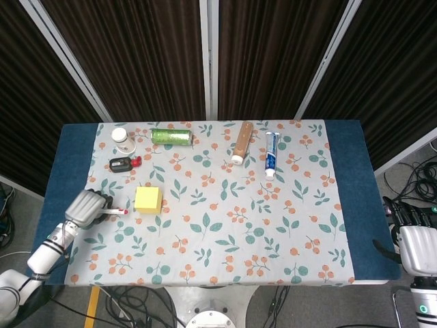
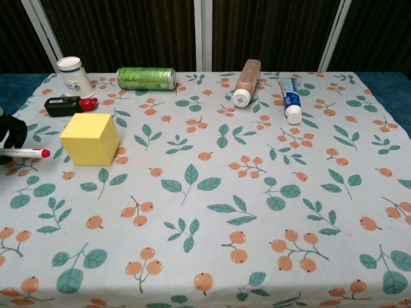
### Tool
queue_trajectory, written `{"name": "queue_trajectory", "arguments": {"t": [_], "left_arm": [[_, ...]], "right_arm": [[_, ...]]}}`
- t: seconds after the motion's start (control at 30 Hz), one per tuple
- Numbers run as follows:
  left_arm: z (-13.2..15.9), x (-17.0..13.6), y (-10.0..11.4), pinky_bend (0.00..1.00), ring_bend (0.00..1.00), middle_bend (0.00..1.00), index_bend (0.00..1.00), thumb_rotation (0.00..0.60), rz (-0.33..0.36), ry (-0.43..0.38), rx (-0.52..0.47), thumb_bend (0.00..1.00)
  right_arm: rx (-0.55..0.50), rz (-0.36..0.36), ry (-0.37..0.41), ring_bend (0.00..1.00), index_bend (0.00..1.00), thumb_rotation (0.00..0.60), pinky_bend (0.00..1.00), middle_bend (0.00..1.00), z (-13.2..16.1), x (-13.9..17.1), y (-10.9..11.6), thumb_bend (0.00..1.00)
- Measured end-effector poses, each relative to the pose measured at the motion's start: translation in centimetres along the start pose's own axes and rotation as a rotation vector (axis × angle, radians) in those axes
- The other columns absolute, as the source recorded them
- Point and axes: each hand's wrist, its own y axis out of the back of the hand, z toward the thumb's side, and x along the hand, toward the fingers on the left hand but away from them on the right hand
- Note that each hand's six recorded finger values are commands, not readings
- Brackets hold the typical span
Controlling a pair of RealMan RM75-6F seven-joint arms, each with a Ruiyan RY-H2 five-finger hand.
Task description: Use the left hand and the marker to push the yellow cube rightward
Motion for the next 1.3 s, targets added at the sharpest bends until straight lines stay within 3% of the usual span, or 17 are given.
{"name": "queue_trajectory", "arguments": {"t": [0.33, 0.87, 1.3], "left_arm": [[0.0, 2.5, 0.2, 0.53, 0.55, 0.75, 0.68, 0.600, -0.022, -0.002, 0.025, 0.41], [5.4, 6.7, 1.9, 0.52, 0.55, 0.75, 0.68, 0.600, 0.023, -0.097, -0.011, 0.41], [9.2, 10.0, 3.1, 0.52, 0.55, 0.75, 0.68, 0.600, 0.039, -0.119, -0.032, 0.41]], "right_arm": [[0.003, -0.004, -0.014, 0.13, 0.09, 0.600, 0.17, 0.20, -0.3, 0.3, 0.1, 0.06], [0.003, 0.002, -0.023, 0.13, 0.09, 0.600, 0.17, 0.20, -0.7, 0.2, 0.1, 0.06], [0.002, 0.003, -0.026, 0.13, 0.09, 0.600, 0.17, 0.20, -0.9, 0.4, 0.1, 0.06]]}}
